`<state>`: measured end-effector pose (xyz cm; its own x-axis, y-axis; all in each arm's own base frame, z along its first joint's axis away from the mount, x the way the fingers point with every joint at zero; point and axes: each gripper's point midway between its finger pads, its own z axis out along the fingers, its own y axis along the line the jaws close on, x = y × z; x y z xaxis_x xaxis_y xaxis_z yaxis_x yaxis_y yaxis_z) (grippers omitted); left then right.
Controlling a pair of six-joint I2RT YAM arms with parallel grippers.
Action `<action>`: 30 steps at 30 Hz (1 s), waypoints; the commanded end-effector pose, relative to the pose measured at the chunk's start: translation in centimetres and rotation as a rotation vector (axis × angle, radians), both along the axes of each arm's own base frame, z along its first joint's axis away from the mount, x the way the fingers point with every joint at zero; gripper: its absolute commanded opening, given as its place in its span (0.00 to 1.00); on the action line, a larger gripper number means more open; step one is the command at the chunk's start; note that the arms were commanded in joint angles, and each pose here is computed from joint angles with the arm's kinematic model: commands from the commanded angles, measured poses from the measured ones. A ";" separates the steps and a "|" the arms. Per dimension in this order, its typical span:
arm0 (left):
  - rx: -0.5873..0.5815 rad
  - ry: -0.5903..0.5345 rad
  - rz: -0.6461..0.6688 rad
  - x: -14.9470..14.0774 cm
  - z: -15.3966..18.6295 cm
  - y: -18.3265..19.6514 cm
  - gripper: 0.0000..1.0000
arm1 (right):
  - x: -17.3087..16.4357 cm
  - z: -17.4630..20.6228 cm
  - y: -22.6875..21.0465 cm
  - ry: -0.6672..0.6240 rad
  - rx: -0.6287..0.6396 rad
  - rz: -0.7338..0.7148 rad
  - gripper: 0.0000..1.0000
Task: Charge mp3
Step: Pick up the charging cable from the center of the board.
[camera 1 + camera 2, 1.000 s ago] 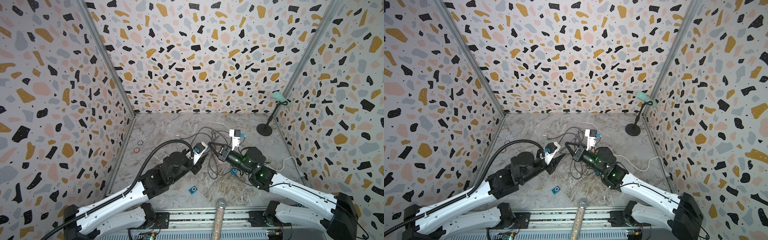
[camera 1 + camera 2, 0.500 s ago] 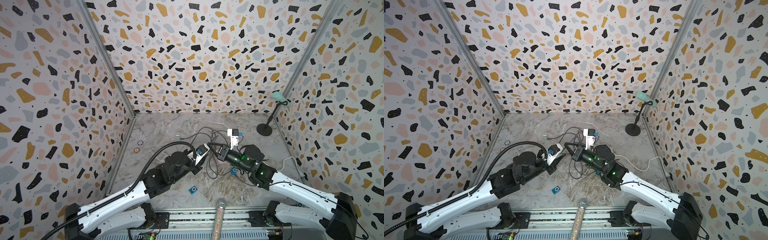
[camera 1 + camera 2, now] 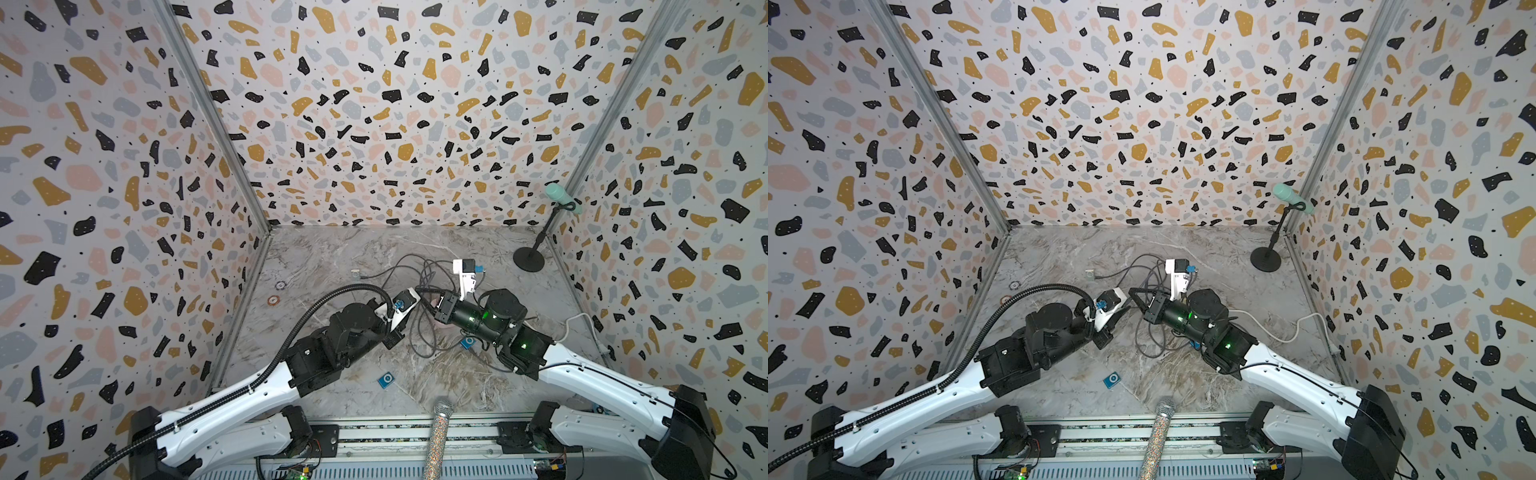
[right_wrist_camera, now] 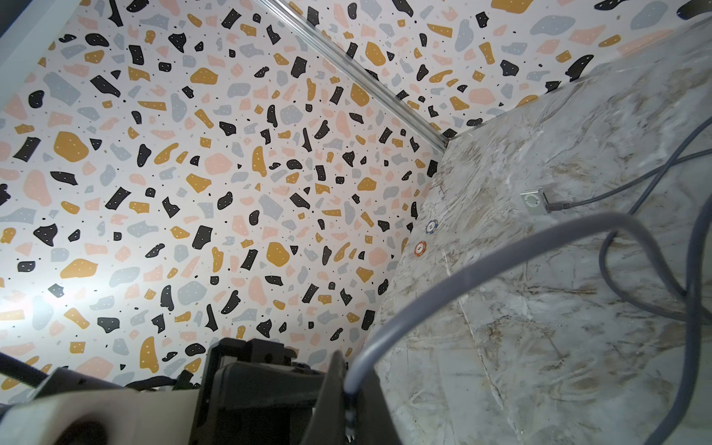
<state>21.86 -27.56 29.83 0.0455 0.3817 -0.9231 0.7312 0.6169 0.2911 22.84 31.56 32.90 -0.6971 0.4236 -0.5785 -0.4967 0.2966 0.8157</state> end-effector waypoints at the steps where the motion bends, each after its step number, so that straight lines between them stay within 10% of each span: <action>1: -0.044 -0.052 -0.007 0.1 1.9 -0.2 0.22 | -0.3 2.2 -0.4 -0.038 0.035 0.013 0.00; 22: -0.018 -0.053 -0.023 0.1 1.3 -0.7 0.12 | -0.7 1.6 -0.5 -0.016 0.044 0.053 0.00; 30: 0.022 -0.073 -0.018 -0.1 1.6 0.1 0.09 | -1.7 -0.2 -1.1 -0.003 -0.050 0.121 0.39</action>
